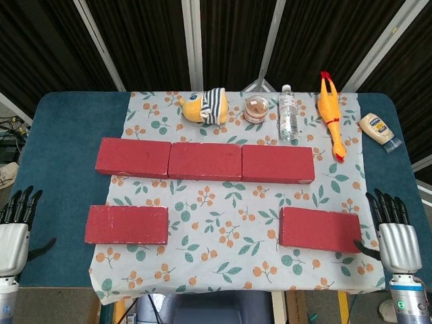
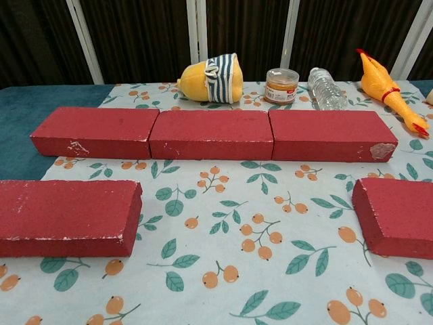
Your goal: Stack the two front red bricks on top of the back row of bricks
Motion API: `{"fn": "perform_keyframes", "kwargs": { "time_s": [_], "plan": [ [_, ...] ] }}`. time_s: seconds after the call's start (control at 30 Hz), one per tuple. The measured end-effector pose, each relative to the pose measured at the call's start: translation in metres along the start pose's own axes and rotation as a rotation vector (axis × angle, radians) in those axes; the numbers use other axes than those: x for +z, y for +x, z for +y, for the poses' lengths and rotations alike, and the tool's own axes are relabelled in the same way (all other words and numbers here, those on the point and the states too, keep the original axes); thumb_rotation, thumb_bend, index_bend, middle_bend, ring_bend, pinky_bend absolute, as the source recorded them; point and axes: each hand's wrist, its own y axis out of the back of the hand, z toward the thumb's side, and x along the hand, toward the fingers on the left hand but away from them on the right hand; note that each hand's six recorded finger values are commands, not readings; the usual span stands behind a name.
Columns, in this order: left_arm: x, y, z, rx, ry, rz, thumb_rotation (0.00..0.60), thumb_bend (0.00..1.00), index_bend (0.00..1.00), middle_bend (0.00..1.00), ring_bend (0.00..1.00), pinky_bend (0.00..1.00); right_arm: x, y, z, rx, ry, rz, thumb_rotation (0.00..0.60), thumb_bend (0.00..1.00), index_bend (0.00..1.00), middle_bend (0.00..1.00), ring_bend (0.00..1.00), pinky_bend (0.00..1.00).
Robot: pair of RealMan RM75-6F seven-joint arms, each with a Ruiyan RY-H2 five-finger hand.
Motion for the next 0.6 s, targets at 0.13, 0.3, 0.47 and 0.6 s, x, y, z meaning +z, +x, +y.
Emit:
{"fn": "perform_keyframes", "kwargs": {
  "time_s": [0.13, 0.3, 0.47, 0.6],
  "plan": [
    [0.0, 0.0, 0.001, 0.007, -0.001, -0.003, 0.6, 0.0, 0.0, 0.0, 0.0, 0.16, 0.0, 0.0, 0.0, 0.001, 0.002, 0.0, 0.6, 0.11, 0.0, 0.0, 0.0, 0.0],
    [-0.001, 0.002, 0.0, 0.004, 0.0, 0.0, 0.6, 0.0, 0.0, 0.0, 0.0, 0.16, 0.0, 0.0, -0.004, 0.015, 0.009, -0.005, 0.6, 0.11, 0.0, 0.0, 0.0, 0.0],
    [0.0, 0.003, -0.001, 0.0, -0.002, -0.008, 0.6, 0.0, 0.0, 0.0, 0.0, 0.16, 0.004, 0.003, -0.008, 0.056, -0.013, 0.002, 0.6, 0.11, 0.0, 0.0, 0.0, 0.0],
    [-0.002, 0.003, -0.001, -0.006, -0.003, 0.0, 0.6, 0.0, 0.0, 0.0, 0.0, 0.16, 0.008, 0.008, -0.013, 0.114, -0.031, 0.016, 0.6, 0.11, 0.0, 0.0, 0.0, 0.0]
  ]
}}
